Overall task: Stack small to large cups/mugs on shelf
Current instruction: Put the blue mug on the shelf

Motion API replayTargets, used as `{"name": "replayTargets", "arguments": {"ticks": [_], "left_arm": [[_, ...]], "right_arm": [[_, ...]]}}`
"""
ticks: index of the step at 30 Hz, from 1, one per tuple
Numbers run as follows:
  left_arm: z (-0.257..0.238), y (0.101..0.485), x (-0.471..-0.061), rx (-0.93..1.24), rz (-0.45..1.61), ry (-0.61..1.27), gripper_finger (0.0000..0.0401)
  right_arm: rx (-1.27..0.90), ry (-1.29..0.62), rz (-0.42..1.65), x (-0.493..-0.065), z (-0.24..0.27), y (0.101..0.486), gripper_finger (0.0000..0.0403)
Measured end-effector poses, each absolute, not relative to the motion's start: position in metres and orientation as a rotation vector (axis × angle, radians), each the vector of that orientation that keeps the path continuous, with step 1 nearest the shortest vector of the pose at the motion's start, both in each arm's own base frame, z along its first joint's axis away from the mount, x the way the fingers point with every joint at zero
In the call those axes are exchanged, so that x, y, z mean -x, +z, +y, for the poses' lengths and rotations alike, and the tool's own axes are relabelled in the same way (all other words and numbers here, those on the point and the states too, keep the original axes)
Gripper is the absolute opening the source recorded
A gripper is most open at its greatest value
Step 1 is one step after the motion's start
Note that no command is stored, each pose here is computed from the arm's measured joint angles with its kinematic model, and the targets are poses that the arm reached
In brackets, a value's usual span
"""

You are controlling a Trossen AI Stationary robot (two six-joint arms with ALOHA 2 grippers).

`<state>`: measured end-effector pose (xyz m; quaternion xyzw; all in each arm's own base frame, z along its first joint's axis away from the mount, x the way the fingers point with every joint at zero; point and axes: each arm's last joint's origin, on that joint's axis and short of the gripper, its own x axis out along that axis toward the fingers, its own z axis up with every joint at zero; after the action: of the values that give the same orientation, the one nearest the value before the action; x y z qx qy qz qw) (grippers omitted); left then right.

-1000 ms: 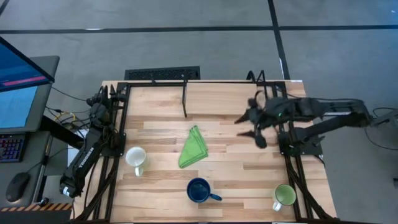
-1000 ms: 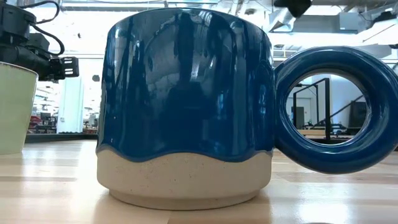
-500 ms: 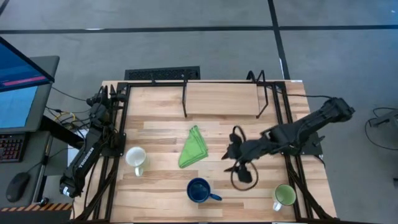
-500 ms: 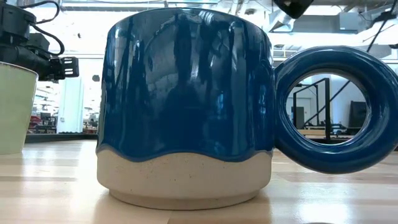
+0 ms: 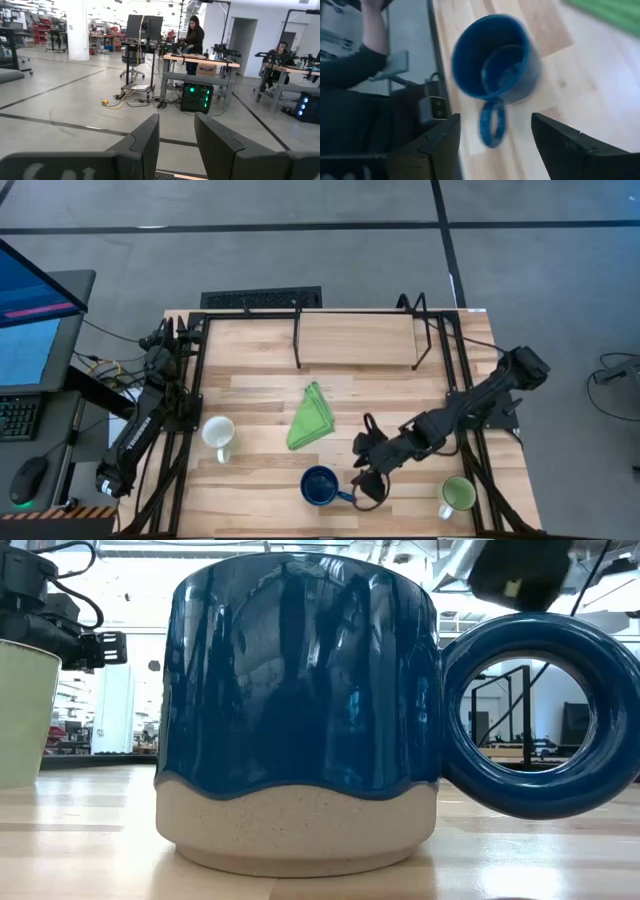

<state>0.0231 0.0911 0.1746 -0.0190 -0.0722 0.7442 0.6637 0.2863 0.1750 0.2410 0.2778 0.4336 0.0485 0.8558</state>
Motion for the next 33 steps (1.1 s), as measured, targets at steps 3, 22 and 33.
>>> {"name": "replayTargets", "arguments": {"ticks": [3,22,33], "left_arm": [[0.091,0.175,-0.023,0.043,-0.163,1.681,0.0114],[0.091,0.174,-0.023,0.038,-0.156,1.682,0.0114],[0.091,0.174,-0.023,0.028,-0.146,1.683,0.0114]], "right_arm": [[-0.639,0.114,0.902,-0.287,0.186,0.237,0.0265],[-0.656,0.083,1.002,-0.297,0.210,0.189,0.0265],[-0.650,0.085,1.012,-0.295,0.212,0.189,0.0265]]}}
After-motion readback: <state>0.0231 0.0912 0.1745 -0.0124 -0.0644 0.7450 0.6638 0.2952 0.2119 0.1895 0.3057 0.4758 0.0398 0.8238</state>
